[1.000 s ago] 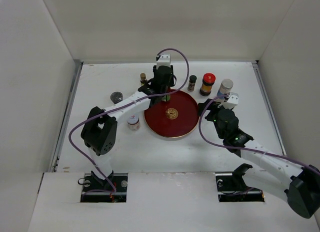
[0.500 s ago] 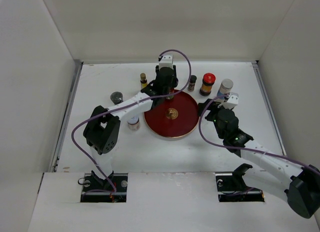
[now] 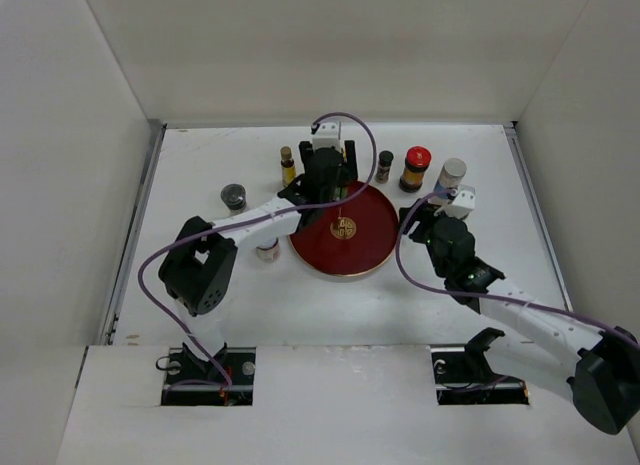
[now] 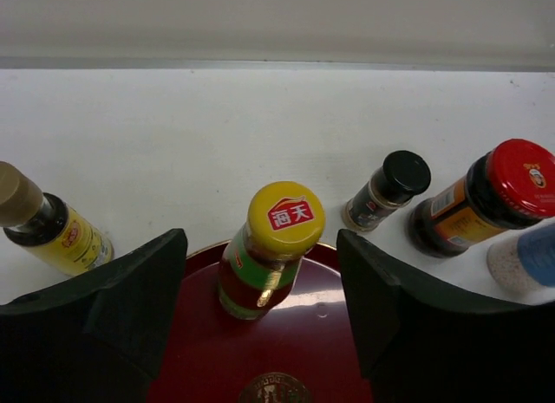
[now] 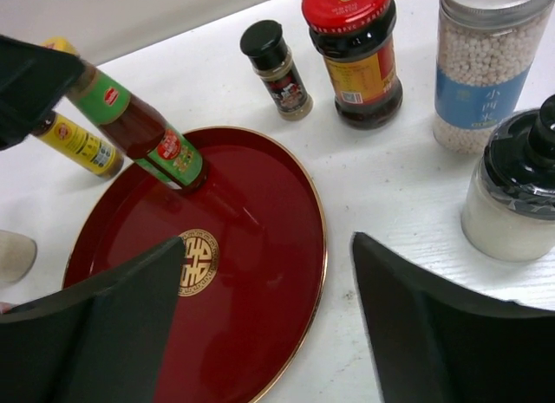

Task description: Organize the condiment bottles

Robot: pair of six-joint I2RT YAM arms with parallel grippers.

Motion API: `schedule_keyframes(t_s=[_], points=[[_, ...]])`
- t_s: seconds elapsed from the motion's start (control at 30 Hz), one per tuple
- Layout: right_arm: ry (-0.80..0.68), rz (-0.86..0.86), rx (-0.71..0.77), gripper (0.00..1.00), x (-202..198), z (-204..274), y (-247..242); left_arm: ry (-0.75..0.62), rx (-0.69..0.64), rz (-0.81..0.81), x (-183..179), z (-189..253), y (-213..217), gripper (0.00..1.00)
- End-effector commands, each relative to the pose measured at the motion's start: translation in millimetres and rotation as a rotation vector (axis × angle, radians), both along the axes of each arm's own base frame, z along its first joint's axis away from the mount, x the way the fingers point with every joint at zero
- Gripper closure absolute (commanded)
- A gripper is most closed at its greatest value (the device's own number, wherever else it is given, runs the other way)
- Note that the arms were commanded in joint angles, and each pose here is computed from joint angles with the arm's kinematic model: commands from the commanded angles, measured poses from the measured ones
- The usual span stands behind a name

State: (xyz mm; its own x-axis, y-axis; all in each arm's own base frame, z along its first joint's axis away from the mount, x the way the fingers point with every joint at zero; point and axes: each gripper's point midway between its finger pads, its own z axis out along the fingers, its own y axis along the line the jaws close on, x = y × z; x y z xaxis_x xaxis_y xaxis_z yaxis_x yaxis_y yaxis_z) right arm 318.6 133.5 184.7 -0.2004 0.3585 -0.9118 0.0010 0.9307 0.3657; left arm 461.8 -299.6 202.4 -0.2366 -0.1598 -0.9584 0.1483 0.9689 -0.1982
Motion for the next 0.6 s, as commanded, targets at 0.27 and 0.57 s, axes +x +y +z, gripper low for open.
schedule_keyframes(t_s=[0.27, 0.57], points=[[0.081, 0.018, -0.057, 0.57, 64.3, 23.2, 33.5, -0.231, -0.214, 0.043, -77.5, 116.4, 62.4, 0.13], [0.123, -0.020, -0.136, 0.18, 140.1, 27.7, 56.3, -0.135, -0.288, 0.048, -142.3, 39.1, 108.0, 0.13]])
